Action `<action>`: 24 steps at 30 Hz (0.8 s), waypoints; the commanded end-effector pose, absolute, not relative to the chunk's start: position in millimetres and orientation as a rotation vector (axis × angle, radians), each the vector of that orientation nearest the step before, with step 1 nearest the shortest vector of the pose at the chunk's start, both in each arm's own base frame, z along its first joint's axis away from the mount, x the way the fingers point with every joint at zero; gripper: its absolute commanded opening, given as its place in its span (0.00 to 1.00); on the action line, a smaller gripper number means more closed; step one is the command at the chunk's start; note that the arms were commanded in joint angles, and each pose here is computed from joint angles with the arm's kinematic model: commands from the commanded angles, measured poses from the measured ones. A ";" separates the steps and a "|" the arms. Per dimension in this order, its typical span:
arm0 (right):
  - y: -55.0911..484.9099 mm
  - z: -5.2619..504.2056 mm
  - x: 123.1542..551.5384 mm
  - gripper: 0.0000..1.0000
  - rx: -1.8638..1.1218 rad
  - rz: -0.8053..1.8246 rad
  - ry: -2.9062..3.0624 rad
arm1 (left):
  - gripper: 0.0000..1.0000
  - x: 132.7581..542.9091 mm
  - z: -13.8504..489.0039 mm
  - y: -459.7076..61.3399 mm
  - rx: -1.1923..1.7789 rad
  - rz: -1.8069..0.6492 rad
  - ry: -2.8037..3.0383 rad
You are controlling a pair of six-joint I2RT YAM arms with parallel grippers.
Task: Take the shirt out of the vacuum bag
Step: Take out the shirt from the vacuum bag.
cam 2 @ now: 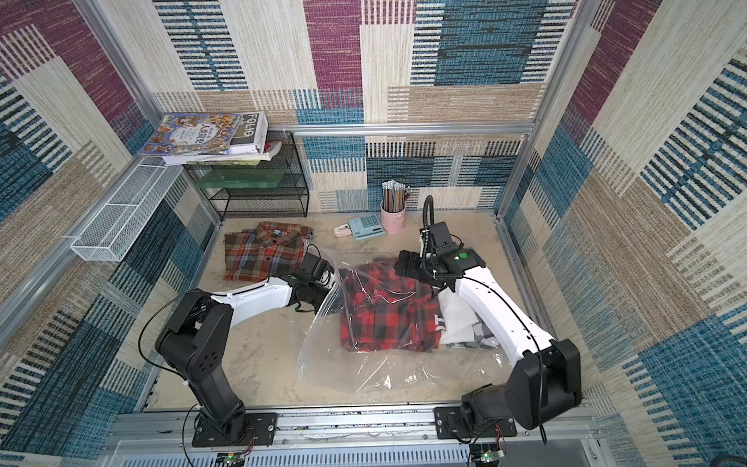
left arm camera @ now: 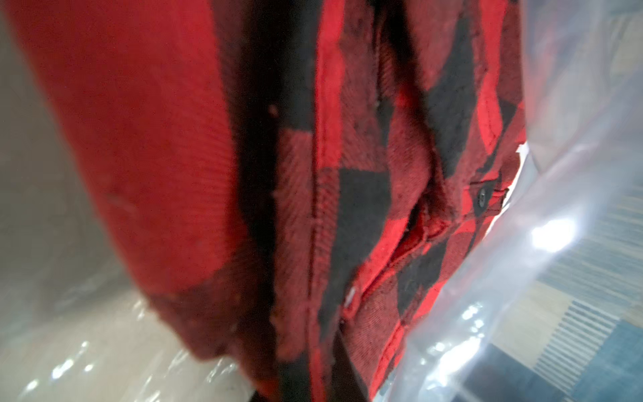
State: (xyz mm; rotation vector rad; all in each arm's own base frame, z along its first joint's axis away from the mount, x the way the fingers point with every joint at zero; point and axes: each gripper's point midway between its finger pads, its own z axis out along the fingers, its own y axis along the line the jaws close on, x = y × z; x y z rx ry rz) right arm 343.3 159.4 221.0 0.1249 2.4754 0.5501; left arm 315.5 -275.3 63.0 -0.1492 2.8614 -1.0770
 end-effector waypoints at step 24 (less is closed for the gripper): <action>65.0 36.3 329.3 0.98 0.828 0.342 2.709 | 0.00 319.8 96.8 -265.6 -0.049 -1.039 2.841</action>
